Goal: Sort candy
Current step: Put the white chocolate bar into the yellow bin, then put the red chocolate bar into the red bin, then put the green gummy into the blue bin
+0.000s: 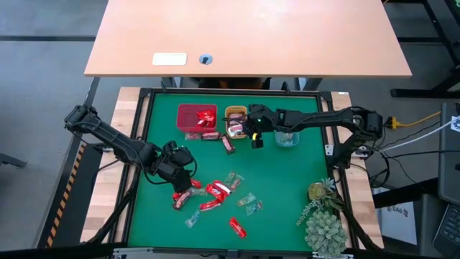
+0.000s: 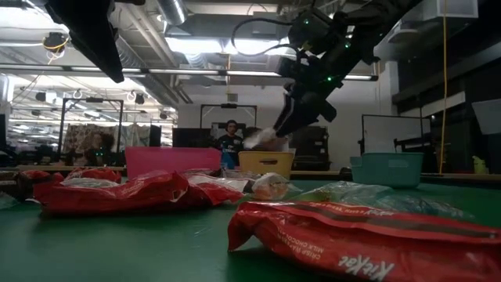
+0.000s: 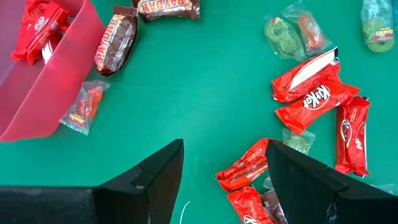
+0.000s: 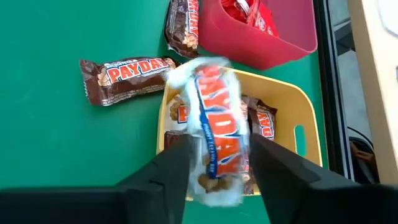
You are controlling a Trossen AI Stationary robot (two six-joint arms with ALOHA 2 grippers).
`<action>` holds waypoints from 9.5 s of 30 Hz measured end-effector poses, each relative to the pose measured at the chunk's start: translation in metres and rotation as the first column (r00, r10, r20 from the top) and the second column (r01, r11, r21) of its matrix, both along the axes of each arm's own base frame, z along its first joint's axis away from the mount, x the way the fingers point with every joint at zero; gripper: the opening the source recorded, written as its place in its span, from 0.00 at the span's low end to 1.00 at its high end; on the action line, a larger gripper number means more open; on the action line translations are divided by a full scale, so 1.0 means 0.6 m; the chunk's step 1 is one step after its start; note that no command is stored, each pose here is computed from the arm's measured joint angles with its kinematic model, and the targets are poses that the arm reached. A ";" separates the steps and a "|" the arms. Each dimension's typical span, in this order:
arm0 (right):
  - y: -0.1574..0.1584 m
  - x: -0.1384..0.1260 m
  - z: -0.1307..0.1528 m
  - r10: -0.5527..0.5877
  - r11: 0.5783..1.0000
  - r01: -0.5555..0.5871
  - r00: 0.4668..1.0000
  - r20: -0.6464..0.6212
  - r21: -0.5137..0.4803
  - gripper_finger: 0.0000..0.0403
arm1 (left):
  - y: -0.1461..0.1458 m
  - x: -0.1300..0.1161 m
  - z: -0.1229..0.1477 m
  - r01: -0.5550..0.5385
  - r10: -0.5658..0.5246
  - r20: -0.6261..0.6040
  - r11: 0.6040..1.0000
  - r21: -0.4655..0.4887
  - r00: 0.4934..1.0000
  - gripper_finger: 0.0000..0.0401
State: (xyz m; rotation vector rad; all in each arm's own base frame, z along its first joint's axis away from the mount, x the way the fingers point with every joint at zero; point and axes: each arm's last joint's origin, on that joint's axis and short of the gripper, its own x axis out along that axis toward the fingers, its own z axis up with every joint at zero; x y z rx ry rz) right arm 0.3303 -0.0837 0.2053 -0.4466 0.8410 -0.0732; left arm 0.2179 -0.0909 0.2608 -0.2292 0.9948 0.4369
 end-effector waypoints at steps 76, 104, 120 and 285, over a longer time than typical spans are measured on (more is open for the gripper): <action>0.243 -0.050 -0.036 0.155 0.960 -0.055 0.920 -0.361 0.274 0.60 | -0.007 0.143 -0.186 0.222 -0.251 -0.315 0.967 -0.126 0.915 0.21; 0.291 -0.071 -0.038 0.271 0.859 -0.018 0.863 -0.425 0.512 0.60 | 0.249 0.229 -0.026 0.149 -0.089 -0.290 0.970 0.193 0.953 0.21; 0.351 -0.084 -0.035 0.324 0.834 -0.071 0.866 -0.381 0.548 0.60 | 0.397 0.164 -0.030 -0.058 0.163 -0.437 0.968 0.244 0.885 0.21; 0.270 -0.034 -0.008 0.412 0.838 -0.318 0.902 -0.132 0.443 0.11 | 0.313 0.205 -0.028 0.048 0.050 -0.367 0.966 0.253 0.929 0.48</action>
